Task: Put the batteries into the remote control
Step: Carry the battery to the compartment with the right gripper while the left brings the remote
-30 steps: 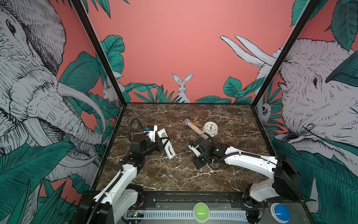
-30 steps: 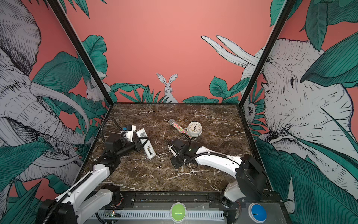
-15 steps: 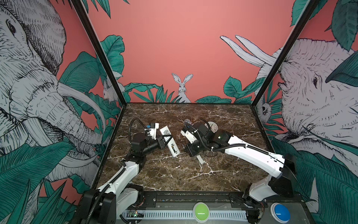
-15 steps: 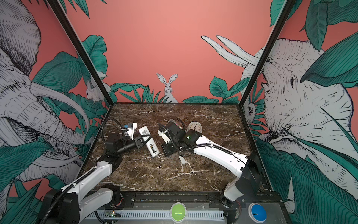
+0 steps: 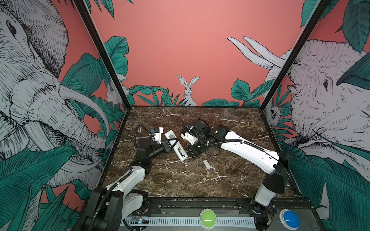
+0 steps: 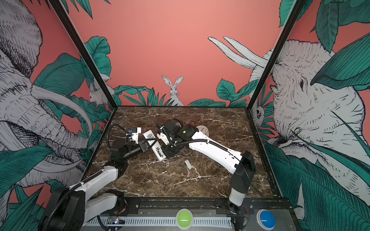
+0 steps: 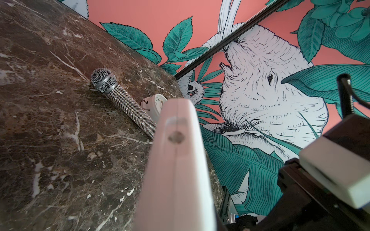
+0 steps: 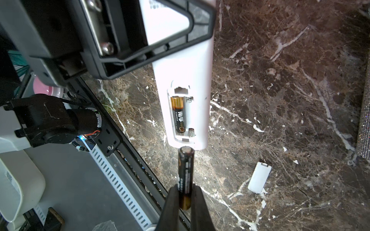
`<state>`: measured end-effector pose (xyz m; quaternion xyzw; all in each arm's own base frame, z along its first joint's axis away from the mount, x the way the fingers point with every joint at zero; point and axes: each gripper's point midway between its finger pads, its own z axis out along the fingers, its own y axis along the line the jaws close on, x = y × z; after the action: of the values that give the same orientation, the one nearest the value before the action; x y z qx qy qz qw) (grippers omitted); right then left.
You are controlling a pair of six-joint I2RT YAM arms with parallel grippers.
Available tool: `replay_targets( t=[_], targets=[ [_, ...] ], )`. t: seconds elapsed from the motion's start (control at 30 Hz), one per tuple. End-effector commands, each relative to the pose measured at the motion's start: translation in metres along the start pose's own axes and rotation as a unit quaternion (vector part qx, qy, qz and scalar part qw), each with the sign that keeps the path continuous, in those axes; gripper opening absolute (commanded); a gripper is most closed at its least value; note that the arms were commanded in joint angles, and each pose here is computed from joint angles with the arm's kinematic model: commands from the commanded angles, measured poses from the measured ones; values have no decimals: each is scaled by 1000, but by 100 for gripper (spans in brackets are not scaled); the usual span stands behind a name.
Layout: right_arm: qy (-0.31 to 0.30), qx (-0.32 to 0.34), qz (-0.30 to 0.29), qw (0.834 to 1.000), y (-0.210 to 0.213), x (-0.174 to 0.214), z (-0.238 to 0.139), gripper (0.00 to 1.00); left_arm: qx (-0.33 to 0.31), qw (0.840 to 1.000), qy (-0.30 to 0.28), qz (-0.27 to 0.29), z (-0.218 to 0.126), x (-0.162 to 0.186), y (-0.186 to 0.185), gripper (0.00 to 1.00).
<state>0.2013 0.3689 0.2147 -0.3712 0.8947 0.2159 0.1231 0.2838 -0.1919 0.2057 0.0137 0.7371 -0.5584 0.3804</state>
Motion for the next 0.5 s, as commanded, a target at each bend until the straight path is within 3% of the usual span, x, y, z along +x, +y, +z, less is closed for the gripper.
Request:
replay_targets(
  t=[0.0, 0.47],
  targets=[
    [27, -7, -12, 1000, 4, 5, 0, 0, 20, 1000, -16, 4, -1, -5, -11, 0],
    [55, 11, -15, 998, -1, -1, 13, 0, -4, 998, -26, -61, 1, -4, 6, 0]
  ],
)
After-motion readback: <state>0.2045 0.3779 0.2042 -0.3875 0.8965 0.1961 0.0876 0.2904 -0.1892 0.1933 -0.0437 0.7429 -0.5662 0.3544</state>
